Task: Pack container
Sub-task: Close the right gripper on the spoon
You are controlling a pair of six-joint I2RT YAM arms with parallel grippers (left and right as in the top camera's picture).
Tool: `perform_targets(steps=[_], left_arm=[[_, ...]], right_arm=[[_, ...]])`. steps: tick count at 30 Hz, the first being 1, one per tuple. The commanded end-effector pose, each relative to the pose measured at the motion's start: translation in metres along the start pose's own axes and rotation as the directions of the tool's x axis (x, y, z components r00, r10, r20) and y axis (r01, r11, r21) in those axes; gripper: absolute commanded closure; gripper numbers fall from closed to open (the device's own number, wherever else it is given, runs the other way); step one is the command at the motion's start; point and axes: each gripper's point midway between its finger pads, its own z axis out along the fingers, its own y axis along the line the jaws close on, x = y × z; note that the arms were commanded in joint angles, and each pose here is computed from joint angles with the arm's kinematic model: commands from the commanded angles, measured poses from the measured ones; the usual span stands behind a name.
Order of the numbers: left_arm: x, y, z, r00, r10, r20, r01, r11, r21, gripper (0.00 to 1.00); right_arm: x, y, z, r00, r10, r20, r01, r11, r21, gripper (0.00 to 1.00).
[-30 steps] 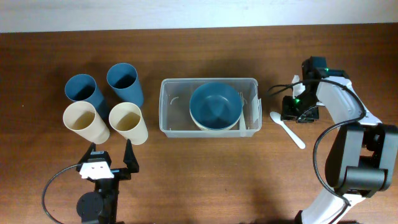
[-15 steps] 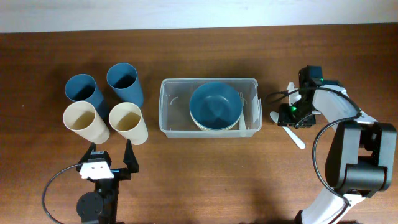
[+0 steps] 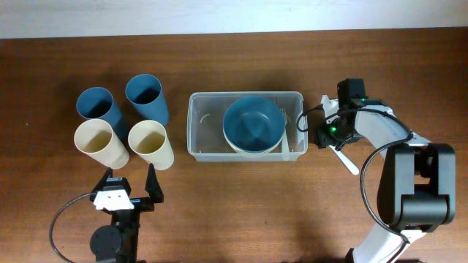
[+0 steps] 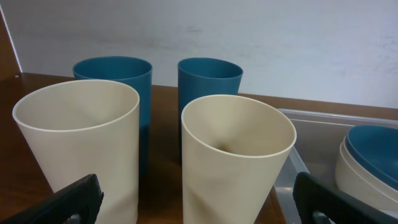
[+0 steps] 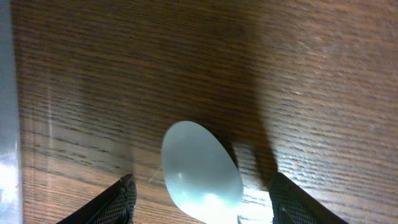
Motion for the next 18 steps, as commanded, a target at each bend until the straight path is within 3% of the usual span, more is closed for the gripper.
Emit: perform_targets(steps=[1, 6, 12, 18], left_arm=[[0.001, -0.002, 0.000, 1.000, 0.016, -0.001, -0.016, 1.000, 0.010, 0.00], [0.001, -0.002, 0.000, 1.000, 0.016, -0.001, -0.016, 1.000, 0.010, 0.00], [0.001, -0.002, 0.000, 1.000, 0.016, -0.001, -0.016, 1.000, 0.010, 0.00], [0.001, -0.002, 0.000, 1.000, 0.016, -0.001, -0.016, 1.000, 0.010, 0.00]], right_arm=[[0.010, 0.005, 0.010, 0.999, -0.028, -0.027, 0.028, 1.000, -0.012, 0.37], [0.014, -0.006, 0.012, 0.999, 0.006, -0.048, -0.003, 0.999, 0.048, 0.42], [0.014, -0.015, 0.012, 0.996, 0.073, -0.047, -0.068, 0.993, 0.101, 0.60], [0.013, -0.015, 0.012, 0.996, 0.081, -0.041, -0.077, 0.992, 0.102, 0.60]])
